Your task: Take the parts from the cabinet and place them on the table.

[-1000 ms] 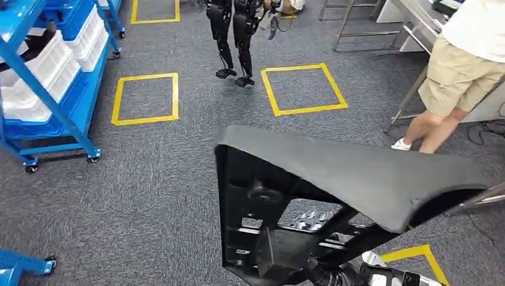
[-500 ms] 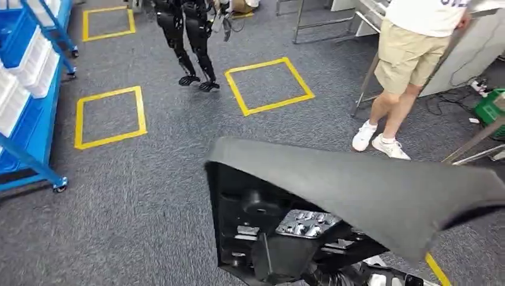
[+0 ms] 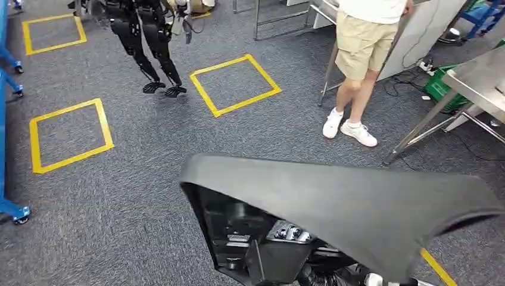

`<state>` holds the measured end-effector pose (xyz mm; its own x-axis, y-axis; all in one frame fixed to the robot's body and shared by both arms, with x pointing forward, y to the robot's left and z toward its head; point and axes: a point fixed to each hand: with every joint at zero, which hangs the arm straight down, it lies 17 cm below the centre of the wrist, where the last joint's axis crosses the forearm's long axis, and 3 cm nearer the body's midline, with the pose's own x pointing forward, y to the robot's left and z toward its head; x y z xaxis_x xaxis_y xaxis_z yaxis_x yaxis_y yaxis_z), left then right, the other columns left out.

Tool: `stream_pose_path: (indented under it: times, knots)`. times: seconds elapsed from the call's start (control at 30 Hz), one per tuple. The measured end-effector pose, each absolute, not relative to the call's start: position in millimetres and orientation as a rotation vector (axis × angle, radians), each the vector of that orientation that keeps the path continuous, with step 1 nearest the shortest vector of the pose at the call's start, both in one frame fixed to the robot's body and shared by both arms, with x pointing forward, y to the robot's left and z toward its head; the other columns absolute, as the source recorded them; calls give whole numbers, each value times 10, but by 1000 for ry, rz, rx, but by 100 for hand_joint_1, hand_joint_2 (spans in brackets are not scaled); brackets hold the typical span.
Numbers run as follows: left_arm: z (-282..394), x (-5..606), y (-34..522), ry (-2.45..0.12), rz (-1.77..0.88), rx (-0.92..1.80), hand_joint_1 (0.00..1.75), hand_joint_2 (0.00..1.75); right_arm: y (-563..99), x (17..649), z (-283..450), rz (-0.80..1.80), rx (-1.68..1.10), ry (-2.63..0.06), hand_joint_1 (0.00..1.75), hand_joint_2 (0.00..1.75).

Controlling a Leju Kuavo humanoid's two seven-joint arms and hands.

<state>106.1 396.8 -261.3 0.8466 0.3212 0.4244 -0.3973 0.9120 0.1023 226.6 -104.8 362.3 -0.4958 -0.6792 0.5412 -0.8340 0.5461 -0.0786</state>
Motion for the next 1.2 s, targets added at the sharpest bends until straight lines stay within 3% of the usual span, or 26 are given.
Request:
stream_pose_path:
  times: [1.2]
  knots:
    - [-2622, 1113, 3774, -428, 390, 158, 0, 175, -888, 2260, 3663, 551, 1264, -2272, 175, 175]
